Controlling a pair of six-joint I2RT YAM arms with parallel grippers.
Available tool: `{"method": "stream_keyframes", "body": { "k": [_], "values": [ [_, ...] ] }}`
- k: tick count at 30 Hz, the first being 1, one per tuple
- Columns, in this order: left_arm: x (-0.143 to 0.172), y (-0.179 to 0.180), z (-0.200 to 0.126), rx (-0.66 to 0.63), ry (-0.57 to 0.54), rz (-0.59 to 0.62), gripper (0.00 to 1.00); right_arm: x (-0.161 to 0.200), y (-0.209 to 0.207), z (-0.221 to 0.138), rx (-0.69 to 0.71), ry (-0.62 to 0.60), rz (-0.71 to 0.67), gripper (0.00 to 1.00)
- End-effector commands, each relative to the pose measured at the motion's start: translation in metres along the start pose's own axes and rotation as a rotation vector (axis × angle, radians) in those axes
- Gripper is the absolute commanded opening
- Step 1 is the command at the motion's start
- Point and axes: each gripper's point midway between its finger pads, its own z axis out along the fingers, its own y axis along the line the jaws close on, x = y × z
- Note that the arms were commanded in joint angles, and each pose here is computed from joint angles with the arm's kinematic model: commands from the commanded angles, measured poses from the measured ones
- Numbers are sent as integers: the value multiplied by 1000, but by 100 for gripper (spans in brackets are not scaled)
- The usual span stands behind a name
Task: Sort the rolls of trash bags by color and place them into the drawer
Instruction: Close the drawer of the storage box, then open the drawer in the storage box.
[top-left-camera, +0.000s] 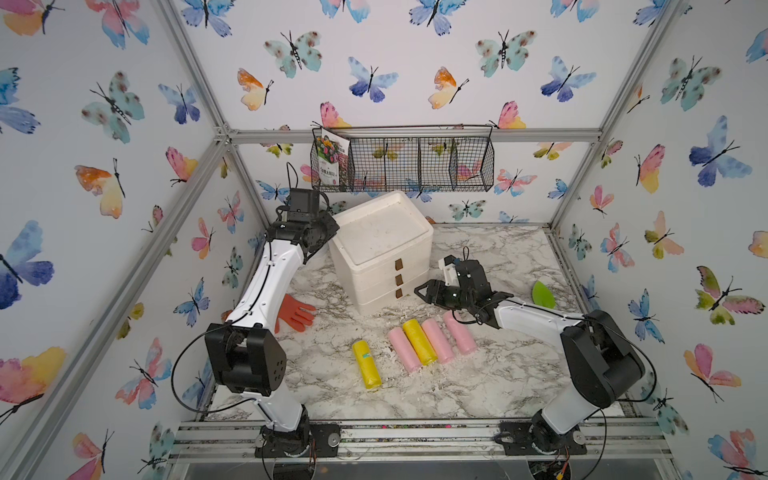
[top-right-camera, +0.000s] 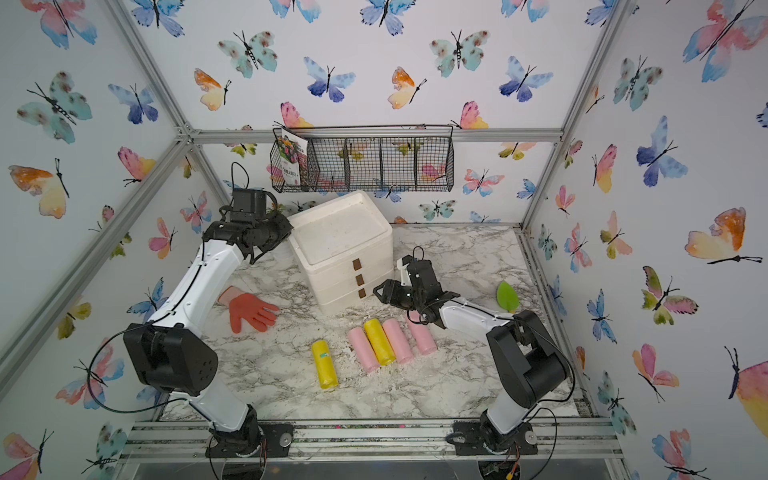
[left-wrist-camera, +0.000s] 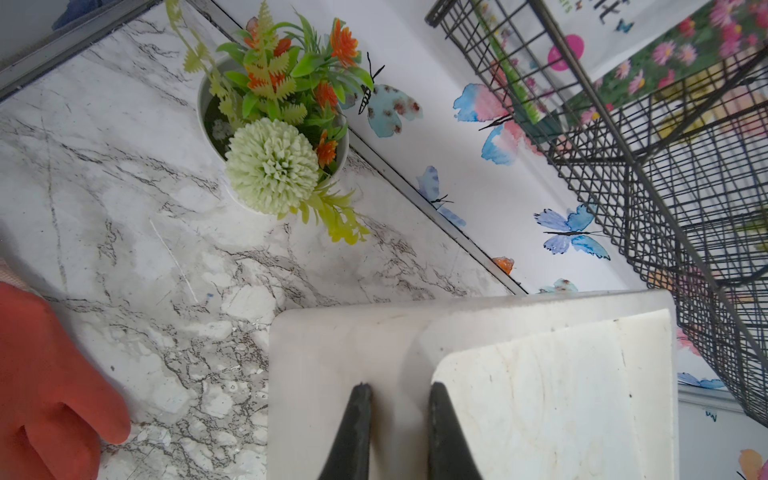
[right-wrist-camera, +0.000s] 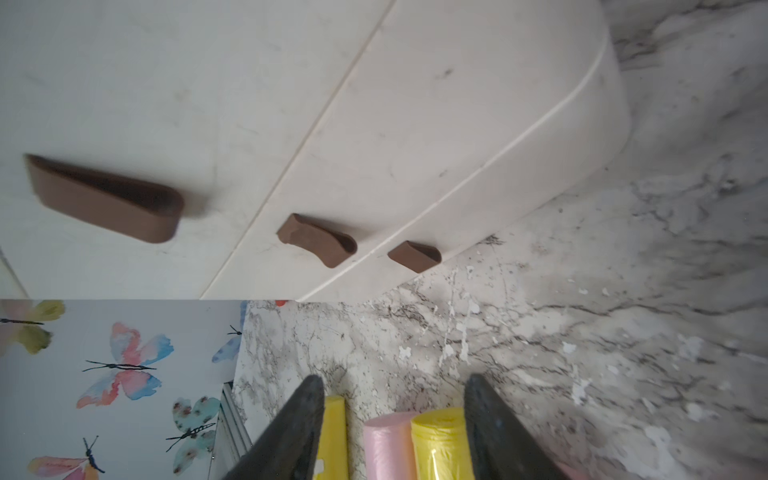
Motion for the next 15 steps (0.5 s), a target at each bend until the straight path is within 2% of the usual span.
{"method": "stream_keyframes", "body": {
  "k": [1,15],
  "values": [
    [56,5,9,-19,224,21,0,-11,17,3,-122,-47,1,57],
    [59,5,13,-17,235,19,0,-16,17,29,-199,-49,35,55]
  ]
}}
